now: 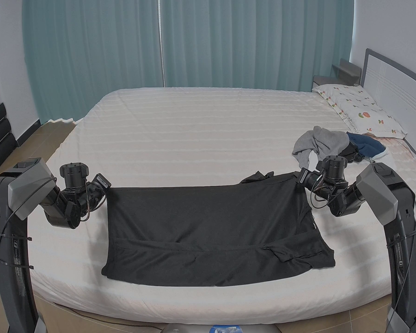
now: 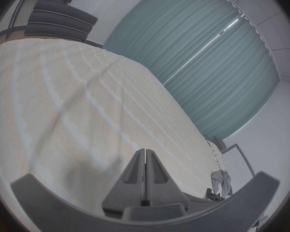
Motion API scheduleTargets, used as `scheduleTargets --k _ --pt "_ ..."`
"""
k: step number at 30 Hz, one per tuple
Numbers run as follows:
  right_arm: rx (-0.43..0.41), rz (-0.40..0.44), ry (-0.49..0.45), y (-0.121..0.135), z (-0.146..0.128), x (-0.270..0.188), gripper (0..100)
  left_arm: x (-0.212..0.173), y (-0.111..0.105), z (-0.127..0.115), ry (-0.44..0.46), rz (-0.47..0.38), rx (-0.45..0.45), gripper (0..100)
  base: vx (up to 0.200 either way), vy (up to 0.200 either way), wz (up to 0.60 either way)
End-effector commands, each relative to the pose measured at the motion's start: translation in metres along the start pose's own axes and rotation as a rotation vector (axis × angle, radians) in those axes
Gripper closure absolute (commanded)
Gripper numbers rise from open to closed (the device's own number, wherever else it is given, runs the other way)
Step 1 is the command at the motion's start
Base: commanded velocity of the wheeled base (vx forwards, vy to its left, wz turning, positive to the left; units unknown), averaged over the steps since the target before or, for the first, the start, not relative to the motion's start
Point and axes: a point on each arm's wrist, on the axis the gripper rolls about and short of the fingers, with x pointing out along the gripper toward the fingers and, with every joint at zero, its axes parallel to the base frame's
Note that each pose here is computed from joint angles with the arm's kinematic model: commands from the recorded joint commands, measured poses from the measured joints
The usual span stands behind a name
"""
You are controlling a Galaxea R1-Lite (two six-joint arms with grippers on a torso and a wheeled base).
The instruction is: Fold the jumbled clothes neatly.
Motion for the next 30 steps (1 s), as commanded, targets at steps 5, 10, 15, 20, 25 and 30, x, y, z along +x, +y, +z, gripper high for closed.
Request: scheduleTargets --k 5,10,15,20,25,30 --pt "0.003 0.016 -0.021 0.006 0.001 -0.001 100 -0.003 -0.002 0.004 -0.009 -0.003 -0.003 100 0.0 0.0 0.0" --pt "0.002 0.013 -0.035 0.006 0.0 -0.002 100 -0.004 -0.002 0.003 -0.009 -0.005 -0.002 100 0.0 0.0 0.0" --pt "-0.003 0.027 -0.077 0.009 0.011 -0.006 100 -0.007 -0.002 0.012 -0.032 -0.008 -0.006 100 0.0 0.0 0.0" --pt "-0.004 0.022 -0.08 0.007 0.009 -0.007 100 -0.009 -0.002 0.016 -0.041 -0.009 -0.005 100 0.0 0.0 0.0" --pt "-0.007 0.024 -0.078 0.007 0.005 -0.008 100 -0.011 -0.001 0.016 -0.037 -0.005 -0.01 100 0.0 0.0 0.0" --pt "-0.014 0.049 -0.102 0.016 0.005 -0.007 100 -0.011 -0.003 0.016 -0.04 -0.01 -0.009 100 0.0 0.0 0.0"
